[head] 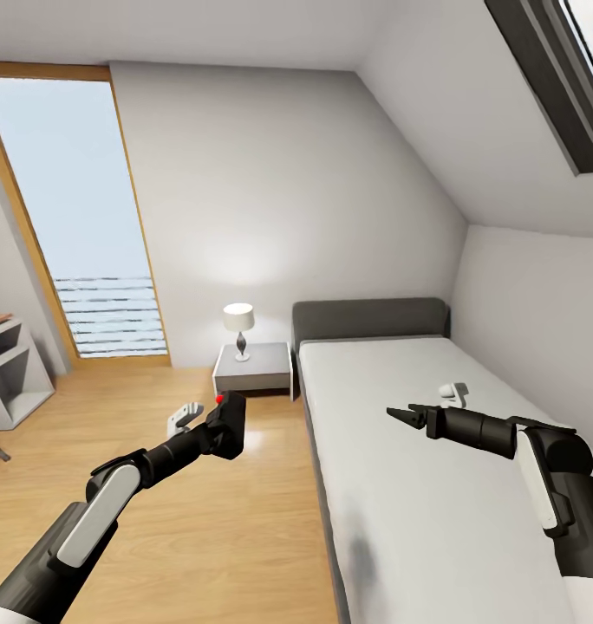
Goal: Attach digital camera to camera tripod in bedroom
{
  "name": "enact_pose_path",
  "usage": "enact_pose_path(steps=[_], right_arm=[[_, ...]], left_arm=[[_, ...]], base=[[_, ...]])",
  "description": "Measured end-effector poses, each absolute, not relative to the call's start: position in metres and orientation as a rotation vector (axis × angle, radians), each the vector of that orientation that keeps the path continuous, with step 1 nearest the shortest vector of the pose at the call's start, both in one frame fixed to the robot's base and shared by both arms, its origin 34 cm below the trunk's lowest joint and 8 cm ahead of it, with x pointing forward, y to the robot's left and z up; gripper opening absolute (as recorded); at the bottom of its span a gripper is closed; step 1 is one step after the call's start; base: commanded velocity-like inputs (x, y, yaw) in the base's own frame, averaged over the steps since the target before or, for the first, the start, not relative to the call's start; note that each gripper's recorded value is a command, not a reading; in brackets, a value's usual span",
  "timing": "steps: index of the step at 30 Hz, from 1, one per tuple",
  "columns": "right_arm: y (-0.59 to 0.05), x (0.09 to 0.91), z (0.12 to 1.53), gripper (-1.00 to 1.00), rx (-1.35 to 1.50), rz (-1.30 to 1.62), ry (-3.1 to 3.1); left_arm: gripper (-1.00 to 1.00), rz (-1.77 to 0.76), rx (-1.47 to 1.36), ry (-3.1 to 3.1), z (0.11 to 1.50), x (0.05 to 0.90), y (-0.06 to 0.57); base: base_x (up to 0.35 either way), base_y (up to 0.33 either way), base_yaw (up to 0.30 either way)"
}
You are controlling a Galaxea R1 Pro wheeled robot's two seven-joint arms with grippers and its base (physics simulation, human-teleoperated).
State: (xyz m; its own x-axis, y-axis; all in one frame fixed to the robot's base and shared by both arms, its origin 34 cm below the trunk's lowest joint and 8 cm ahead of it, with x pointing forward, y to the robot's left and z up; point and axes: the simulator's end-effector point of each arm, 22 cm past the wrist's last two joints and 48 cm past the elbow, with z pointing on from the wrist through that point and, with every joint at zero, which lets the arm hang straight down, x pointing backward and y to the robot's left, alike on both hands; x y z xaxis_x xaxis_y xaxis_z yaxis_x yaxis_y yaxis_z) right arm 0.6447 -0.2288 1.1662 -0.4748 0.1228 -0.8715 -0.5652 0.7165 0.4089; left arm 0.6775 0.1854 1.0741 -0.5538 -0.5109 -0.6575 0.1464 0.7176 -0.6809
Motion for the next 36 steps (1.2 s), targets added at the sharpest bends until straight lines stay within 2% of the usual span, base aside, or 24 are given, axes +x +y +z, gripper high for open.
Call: enact_pose_path(steps=[36], right_arm=[[-0.229, 0.6417, 1.171, 1.0, -0.342, 0.848, 1.902]], left_arm=[[-1.0, -0.902, -0.278, 1.975, 1.0832, 0.674, 0.1833]], base=[[0.0, 0.0, 0.0]])
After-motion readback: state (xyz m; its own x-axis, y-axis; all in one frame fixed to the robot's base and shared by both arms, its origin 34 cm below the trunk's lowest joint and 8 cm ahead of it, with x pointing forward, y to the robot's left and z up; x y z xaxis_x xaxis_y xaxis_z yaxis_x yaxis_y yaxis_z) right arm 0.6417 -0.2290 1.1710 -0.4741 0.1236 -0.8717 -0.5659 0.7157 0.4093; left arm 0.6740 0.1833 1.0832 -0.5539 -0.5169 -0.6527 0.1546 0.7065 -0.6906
